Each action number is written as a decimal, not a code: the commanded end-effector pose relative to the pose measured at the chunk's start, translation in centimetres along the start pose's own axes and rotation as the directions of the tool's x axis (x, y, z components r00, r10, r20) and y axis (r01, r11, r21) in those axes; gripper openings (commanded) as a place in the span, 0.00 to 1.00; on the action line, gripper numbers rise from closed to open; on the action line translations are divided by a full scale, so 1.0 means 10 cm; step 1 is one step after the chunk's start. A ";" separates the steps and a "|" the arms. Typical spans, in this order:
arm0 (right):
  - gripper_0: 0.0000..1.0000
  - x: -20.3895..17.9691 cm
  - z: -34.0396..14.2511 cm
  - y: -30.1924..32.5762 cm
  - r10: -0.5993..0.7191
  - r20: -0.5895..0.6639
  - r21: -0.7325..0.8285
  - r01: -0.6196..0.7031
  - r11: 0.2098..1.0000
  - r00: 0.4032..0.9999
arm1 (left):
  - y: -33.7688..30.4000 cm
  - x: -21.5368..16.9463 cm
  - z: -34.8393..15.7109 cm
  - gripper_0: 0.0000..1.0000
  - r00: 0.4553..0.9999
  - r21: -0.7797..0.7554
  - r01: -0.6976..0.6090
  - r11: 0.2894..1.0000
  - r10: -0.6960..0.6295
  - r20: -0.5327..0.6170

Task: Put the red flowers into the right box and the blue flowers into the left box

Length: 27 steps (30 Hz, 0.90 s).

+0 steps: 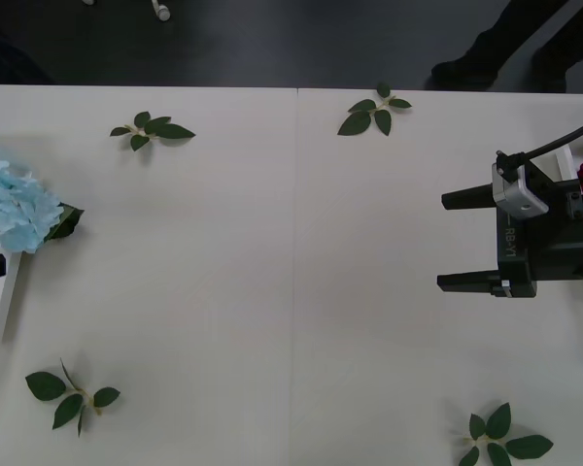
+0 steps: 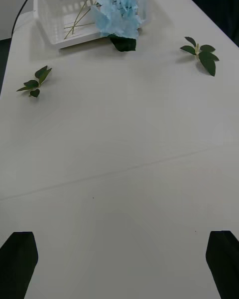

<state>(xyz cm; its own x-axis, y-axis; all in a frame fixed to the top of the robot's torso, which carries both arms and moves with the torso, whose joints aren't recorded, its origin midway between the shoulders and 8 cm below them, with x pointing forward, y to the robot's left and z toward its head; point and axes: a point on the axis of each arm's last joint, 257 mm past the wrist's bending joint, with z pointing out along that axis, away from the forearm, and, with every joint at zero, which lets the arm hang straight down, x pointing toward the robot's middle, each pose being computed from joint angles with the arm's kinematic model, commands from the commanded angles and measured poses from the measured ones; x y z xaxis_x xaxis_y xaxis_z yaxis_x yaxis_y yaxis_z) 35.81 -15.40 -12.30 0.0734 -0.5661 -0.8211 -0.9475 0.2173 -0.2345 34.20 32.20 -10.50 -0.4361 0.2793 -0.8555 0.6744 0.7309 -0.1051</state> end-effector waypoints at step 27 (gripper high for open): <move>1.00 -0.06 -0.02 0.04 -0.052 -0.005 -0.012 0.052 0.999 0.999 | -0.53 -0.46 0.56 1.00 0.777 0.163 -0.629 0.760 0.617 0.124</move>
<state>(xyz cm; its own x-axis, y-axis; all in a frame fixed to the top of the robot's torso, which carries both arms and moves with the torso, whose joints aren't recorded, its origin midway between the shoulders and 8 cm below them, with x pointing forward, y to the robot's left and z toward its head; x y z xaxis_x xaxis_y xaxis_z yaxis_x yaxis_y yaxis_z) 35.81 -15.40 -12.30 0.0734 -0.5661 -0.8211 -0.9475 0.2173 -0.2346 35.48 23.85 -9.68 0.0665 0.5603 -0.8256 0.8971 0.3287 0.2953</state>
